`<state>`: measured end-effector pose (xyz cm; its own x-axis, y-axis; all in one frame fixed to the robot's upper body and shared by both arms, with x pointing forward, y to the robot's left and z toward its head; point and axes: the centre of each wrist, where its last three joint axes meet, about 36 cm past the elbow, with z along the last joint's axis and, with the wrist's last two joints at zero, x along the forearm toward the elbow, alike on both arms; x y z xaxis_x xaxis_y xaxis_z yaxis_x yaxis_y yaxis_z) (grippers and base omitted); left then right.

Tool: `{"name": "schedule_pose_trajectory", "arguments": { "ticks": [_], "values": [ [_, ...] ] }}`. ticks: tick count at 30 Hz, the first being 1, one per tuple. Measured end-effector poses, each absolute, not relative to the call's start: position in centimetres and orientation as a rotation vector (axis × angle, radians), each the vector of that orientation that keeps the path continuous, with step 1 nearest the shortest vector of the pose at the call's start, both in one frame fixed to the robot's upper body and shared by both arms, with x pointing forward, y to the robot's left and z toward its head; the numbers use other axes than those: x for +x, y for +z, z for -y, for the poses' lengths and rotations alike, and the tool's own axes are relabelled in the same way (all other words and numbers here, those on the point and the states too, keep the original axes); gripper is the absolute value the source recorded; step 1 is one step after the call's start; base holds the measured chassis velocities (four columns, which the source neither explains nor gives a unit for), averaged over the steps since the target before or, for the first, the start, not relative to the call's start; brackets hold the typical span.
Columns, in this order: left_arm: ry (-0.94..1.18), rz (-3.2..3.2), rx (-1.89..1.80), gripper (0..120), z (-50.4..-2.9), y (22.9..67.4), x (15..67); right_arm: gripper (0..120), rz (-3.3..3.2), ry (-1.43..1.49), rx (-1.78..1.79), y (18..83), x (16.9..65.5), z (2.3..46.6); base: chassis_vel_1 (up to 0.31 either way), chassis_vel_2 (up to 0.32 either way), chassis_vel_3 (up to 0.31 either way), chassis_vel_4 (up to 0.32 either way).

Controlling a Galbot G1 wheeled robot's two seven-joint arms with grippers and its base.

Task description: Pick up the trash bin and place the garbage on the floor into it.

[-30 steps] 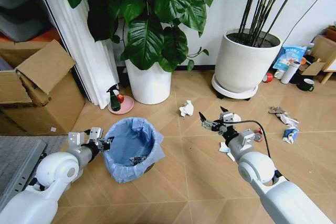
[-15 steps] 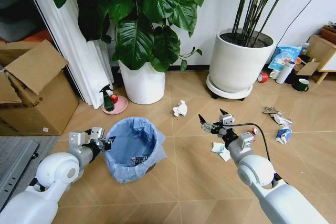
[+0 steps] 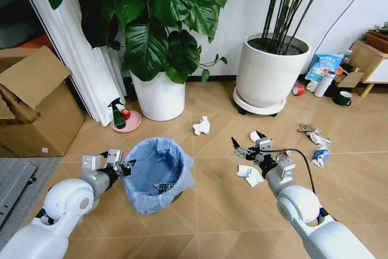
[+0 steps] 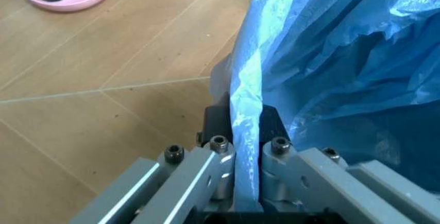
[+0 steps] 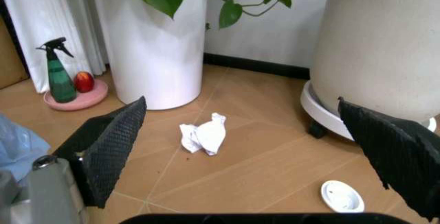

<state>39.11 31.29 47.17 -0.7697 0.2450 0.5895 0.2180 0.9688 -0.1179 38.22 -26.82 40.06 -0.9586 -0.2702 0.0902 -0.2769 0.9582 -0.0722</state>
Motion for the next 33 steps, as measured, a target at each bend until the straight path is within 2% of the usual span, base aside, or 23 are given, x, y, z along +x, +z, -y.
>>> {"name": "schedule_pose_trajectory", "arguments": {
  "ticks": [33],
  "values": [
    [0.057,2.475,-0.339,0,-30.9,47.2,38.4,100,3.024,0.149,0.428,39.7,37.0,26.8,-0.101,0.092,0.107,-0.099]
  ]
}}
